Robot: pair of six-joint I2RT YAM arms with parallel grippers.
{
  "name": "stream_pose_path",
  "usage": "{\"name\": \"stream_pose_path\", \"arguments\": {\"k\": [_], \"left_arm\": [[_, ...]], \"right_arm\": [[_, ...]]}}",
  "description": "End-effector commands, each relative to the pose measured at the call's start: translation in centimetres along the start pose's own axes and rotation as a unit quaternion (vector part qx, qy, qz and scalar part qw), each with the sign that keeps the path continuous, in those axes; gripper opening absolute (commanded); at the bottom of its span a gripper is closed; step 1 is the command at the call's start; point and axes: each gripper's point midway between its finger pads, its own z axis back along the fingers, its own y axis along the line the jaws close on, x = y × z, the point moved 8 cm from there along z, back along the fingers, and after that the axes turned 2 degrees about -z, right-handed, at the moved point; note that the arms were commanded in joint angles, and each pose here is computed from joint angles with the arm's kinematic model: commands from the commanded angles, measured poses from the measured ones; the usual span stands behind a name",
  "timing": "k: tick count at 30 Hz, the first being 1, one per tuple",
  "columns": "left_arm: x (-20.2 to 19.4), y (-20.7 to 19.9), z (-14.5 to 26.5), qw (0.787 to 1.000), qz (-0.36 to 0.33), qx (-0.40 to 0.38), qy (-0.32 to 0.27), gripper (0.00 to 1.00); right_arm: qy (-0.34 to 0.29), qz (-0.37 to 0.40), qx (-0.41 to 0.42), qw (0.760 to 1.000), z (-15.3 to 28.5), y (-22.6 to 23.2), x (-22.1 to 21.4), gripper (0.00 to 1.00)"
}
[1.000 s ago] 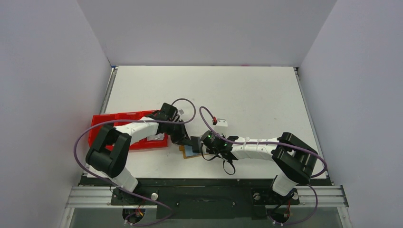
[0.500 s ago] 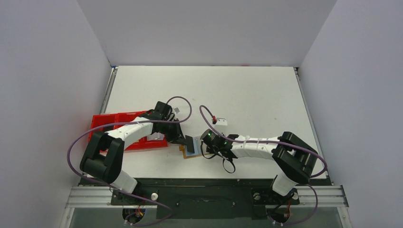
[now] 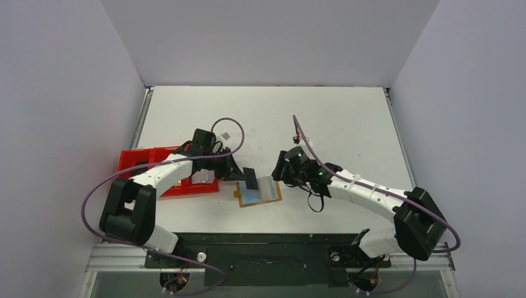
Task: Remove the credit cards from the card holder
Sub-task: Remove the credit card from the card holder, then place the credit card in the storage box.
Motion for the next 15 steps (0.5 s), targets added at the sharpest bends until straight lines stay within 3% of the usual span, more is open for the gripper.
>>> {"name": "stream_pose_path", "arguments": {"k": [1,7,15], "left_arm": [[1.5,-3.0,1.9,0.992,-0.012,-0.120,-0.039,0.00],[2.3,-4.5,2.9,0.981,-0.004,-0.185,-0.052,0.00],[3.0,-5.8,3.6,0.971,-0.001,-0.229,-0.065,0.00]], "right_arm": [[-0.008,-0.053,0.159,0.986,1.5,1.8,1.5,0.54],[-0.025,-0.142,0.315,0.938,2.6,3.2,2.9,0.60],[-0.024,-0.238,0.401,0.884,2.7,3.8,4.0,0.59]]}}
